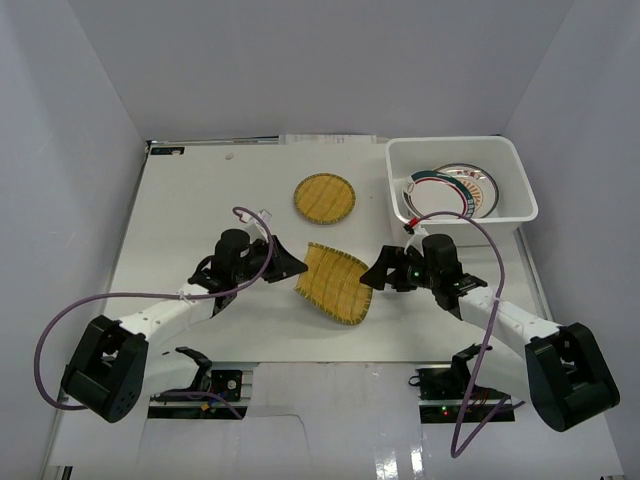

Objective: Place the plates into the plastic bin on the countertop

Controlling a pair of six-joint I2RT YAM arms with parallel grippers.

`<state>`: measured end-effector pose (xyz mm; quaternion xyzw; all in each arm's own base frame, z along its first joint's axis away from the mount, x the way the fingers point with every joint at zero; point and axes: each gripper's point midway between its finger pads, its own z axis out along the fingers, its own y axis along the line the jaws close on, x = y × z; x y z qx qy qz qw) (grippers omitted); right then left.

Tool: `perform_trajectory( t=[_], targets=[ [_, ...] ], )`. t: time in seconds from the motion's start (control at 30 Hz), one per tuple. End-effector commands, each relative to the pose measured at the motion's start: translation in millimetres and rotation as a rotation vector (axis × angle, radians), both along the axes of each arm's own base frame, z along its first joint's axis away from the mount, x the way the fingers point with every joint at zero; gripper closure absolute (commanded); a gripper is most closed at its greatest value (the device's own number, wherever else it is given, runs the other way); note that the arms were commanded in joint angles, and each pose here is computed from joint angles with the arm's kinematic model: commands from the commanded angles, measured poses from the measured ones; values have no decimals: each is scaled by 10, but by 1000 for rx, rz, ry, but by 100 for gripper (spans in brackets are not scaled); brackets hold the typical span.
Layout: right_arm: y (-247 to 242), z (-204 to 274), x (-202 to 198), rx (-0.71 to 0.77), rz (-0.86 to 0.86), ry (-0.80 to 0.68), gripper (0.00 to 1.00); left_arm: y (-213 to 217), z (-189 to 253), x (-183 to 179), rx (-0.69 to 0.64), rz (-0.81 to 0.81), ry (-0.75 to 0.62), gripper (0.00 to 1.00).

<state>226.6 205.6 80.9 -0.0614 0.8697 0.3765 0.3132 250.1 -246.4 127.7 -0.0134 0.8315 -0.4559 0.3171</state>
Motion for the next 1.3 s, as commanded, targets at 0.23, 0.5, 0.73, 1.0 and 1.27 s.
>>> perform_trajectory(
  t=[0.23, 0.5, 0.73, 1.0, 1.27],
  targets=[
    [10, -290, 15, -14, 3, 18, 5, -115, 367, -107, -126, -78, -67, 100],
    [221, -350, -260, 85, 225, 33, 4, -158, 692, -210, -276, -139, -79, 100],
    [214, -296, -294, 135, 199, -17, 0, -132, 854, -314, -328, -171, -83, 100],
    [207, 131, -275, 200, 176, -156, 69, -111, 822, -340, -304, -173, -66, 100],
    [116, 1205, 111, 224, 31, -377, 92, 120, 597, 241, -31, 77, -73, 44]
  ],
)
